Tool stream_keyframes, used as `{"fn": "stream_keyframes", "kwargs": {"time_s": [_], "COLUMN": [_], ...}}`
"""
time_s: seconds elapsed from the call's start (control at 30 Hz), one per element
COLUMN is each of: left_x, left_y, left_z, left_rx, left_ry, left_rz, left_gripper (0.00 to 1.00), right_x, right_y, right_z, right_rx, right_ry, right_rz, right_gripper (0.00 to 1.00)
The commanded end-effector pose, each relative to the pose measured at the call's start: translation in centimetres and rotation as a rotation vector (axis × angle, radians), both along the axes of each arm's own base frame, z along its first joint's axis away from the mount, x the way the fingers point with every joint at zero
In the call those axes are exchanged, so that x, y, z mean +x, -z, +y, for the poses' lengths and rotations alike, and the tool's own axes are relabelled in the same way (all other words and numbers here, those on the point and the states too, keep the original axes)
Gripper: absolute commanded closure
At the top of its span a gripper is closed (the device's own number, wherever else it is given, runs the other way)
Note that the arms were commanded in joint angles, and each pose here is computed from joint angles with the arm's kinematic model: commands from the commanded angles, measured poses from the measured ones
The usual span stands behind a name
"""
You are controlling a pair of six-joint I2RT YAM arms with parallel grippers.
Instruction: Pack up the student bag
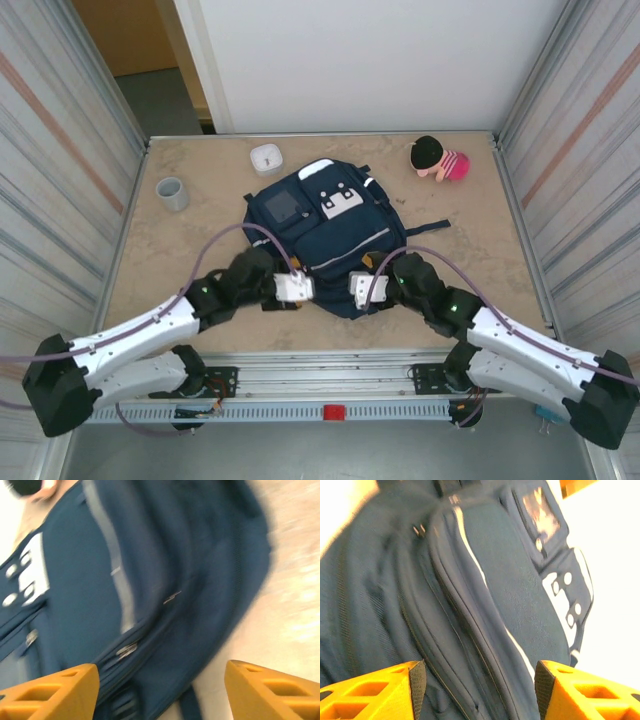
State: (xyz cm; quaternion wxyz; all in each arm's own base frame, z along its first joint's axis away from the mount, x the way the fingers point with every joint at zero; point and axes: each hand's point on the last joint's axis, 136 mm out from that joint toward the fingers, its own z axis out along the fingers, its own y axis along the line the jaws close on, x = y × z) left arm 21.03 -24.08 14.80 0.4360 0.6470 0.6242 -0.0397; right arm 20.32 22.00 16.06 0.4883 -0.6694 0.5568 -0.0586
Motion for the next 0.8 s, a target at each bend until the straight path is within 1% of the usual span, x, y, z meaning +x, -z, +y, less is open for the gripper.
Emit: {"fn": "stream_keyframes", "kwargs": {"time_s": [0.0, 0.07, 0.13, 0.27, 0.33, 0.37, 0.43, 0.47, 0.53, 0.57, 0.6, 0.63, 0.67, 0.7, 0.77], "left_x": [2.6, 3.8, 4.5, 5.8, 6.7, 7.1, 7.5, 7.7, 7.6, 7.2, 6.7, 6.2, 5.5, 4.7, 3.1], "left_y": [-1.3, -0.4, 1.1, 3.2, 3.8, 4.2, 5.3, 5.8, 6.2, 5.9, 5.5, 5.0, 4.5, 3.9, 3.6], "left_z": [0.7, 1.1, 0.9, 0.0, -0.9, -1.3, -1.8, -2.1, -2.4, -2.8, -3.1, -3.4, -3.7, -4.1, -4.2], "left_rx": [-0.003, 0.093, 0.173, 0.233, 0.226, 0.224, 0.243, 0.255, 0.254, 0.237, 0.207, 0.179, 0.15, 0.128, 0.112], "left_ry": [0.014, 0.033, 0.081, 0.142, 0.155, 0.167, 0.189, 0.191, 0.186, 0.18, 0.167, 0.157, 0.137, 0.118, 0.084], "left_rz": [-0.02, -0.035, -0.025, 0.008, -0.005, -0.002, 0.018, 0.033, 0.065, 0.082, 0.104, 0.122, 0.138, 0.15, 0.153], "left_gripper": [0.24, 0.21, 0.18, 0.17, 0.17, 0.19, 0.3, 0.37, 0.63, 0.78, 0.9, 0.96, 1.0, 1.0, 1.0], "right_x": [-1.5, -2.1, -2.3, -2.5, -2.5, -2.6, -2.6, -2.7, -2.6, -2.5, -2.4, -2.2, -2.0, -1.9, -2.1], "right_y": [-0.2, -0.4, -0.5, -0.7, -0.8, -0.9, -1.0, -1.1, -1.5, -2.0, -2.7, -3.2, -3.8, -4.1, -4.2], "right_z": [-0.1, 0.4, 0.9, 1.2, 1.1, 1.1, 1.0, 0.9, 0.6, 0.5, 0.4, 0.3, 0.0, -0.4, -1.2], "right_rx": [-0.036, -0.008, 0.024, 0.064, 0.09, 0.106, 0.137, 0.154, 0.201, 0.248, 0.31, 0.371, 0.44, 0.501, 0.572], "right_ry": [-0.002, -0.012, -0.019, -0.017, -0.01, -0.005, 0.003, 0.009, 0.047, 0.08, 0.119, 0.159, 0.211, 0.262, 0.336], "right_rz": [0.024, 0.036, 0.051, 0.075, 0.091, 0.097, 0.106, 0.111, 0.13, 0.153, 0.188, 0.226, 0.274, 0.334, 0.443], "right_gripper": [0.39, 0.39, 0.39, 0.39, 0.39, 0.39, 0.39, 0.39, 0.38, 0.37, 0.35, 0.32, 0.31, 0.3, 0.29]}}
